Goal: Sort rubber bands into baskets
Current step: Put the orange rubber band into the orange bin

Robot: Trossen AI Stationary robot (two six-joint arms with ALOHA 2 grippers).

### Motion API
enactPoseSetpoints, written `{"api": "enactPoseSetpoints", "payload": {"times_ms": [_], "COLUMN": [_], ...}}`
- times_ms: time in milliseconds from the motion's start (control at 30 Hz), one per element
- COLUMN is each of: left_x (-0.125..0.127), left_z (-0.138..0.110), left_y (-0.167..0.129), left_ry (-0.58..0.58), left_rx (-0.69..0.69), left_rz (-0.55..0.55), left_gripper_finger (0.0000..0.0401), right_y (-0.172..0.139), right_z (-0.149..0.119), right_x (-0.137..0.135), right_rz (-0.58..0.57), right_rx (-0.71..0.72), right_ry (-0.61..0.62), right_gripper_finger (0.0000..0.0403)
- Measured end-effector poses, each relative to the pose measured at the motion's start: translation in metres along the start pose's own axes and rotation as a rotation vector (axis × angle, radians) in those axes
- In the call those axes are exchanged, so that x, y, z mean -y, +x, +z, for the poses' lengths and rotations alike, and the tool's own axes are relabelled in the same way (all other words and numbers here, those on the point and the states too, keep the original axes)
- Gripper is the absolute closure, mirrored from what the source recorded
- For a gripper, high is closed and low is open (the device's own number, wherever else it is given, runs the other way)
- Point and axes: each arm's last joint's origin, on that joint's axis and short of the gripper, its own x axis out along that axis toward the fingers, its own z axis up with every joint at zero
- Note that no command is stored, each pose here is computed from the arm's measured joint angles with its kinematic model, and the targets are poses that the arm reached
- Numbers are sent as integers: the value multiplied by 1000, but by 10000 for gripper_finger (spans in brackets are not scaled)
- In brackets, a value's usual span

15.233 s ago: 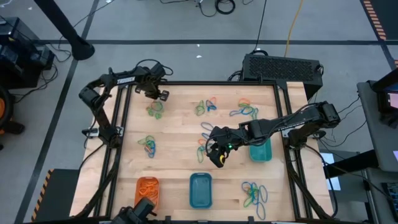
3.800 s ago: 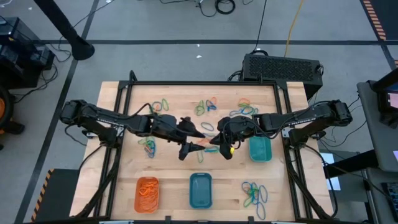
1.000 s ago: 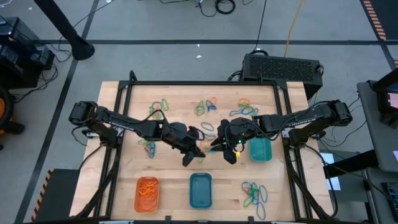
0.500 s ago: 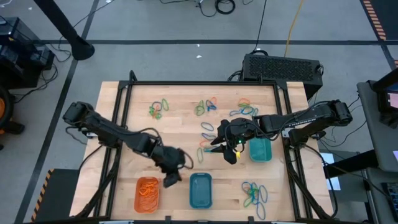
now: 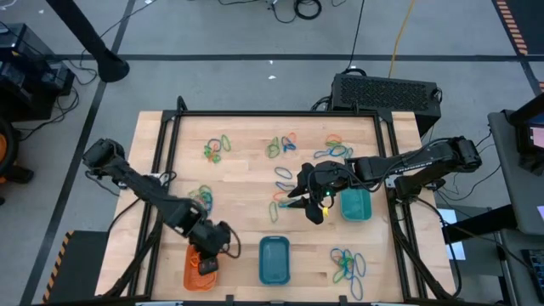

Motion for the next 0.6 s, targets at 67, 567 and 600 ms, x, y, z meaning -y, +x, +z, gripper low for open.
{"api": "enactPoseSetpoints", "payload": {"times_ms": [67,567,600], "left_x": [2,14,15], "left_z": [-8,-39,-40], "left_y": [2,10,10], "left_ry": [-10,-44,-31], "left_rx": [-27,-106,-109], "left_rz": [18,51,51], "left_gripper_finger": [399,391,387], "right_y": [0,0,0], "right_z": [0,1,1], "right_x": [0,4,4], "right_rz": [0,-56,-56], "right_rx": [0,18,18], "right_ry": [-6,-53,-53], "right_gripper_finger": [252,252,252]}}
